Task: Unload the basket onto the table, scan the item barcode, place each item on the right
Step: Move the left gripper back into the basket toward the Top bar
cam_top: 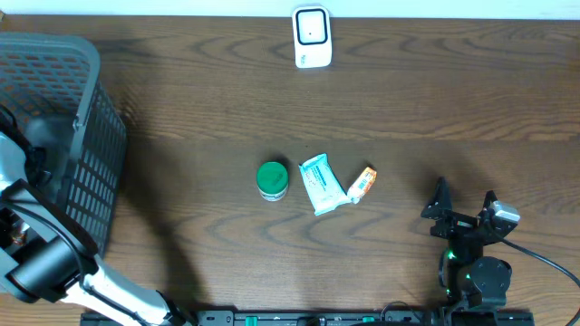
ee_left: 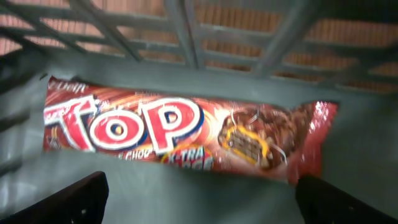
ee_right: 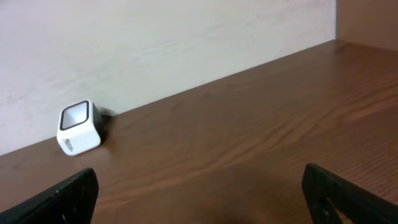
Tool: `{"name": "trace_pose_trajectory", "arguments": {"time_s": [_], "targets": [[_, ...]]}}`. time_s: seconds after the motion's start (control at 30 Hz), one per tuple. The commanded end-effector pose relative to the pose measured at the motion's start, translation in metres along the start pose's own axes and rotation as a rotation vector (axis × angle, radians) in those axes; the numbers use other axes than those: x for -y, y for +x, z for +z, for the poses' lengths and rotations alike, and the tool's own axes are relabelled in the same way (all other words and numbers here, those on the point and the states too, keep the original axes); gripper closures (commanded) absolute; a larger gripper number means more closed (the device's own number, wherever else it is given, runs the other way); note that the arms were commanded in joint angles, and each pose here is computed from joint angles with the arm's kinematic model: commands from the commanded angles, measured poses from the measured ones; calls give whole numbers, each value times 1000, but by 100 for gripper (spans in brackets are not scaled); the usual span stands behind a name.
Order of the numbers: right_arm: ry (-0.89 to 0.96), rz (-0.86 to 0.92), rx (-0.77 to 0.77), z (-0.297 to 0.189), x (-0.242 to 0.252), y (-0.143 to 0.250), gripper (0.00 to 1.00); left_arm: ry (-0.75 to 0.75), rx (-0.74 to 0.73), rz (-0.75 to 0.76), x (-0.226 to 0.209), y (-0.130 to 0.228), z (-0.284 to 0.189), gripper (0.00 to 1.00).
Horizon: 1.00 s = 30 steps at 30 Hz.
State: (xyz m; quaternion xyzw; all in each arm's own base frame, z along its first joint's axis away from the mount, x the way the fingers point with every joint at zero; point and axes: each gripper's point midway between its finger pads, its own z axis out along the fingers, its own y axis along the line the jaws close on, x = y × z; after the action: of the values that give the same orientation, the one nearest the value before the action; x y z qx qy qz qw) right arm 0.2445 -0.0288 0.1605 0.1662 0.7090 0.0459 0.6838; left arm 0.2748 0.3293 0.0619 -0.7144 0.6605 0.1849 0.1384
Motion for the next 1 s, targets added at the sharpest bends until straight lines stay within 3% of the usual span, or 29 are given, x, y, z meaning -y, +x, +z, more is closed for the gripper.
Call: {"name": "trace_pose_trajectory", "arguments": {"time_s": [0.0, 0.2, 0.23, 0.33, 0.37, 0.47, 0.7, 0.73, 0.77, 0.83, 0.87, 0.97], "targets": [[1, 3, 0, 0, 0, 0, 1, -52, 27, 33, -4, -3, 17, 3], [1, 3, 0, 0, 0, 0, 1, -95, -8, 56, -4, 11, 48, 4], [1, 3, 0, 0, 0, 0, 1, -102, -14, 59, -5, 13, 52, 15], [1, 3, 0, 0, 0, 0, 1, -108, -18, 78, -7, 13, 53, 80], [1, 3, 0, 0, 0, 0, 1, -103, -15, 86, -7, 10, 51, 92], [1, 3, 0, 0, 0, 0, 1, -82, 6, 96, -8, -2, 36, 94], [1, 3, 0, 0, 0, 0, 1, 23, 114, 5, -22, -46, -41, 92], [1, 3, 0, 0, 0, 0, 1, 31, 123, -1, -25, -48, -50, 83], [1, 3, 0, 0, 0, 0, 1, 35, 127, -5, -28, -50, -56, 53], [1, 3, 0, 0, 0, 0, 1, 28, 120, -2, -31, -48, -57, 22], [1, 3, 0, 0, 0, 0, 1, 17, 110, 4, -33, -45, -54, 16], [1, 3, 0, 0, 0, 0, 1, -12, 82, 22, -37, -34, -41, 13]]}}
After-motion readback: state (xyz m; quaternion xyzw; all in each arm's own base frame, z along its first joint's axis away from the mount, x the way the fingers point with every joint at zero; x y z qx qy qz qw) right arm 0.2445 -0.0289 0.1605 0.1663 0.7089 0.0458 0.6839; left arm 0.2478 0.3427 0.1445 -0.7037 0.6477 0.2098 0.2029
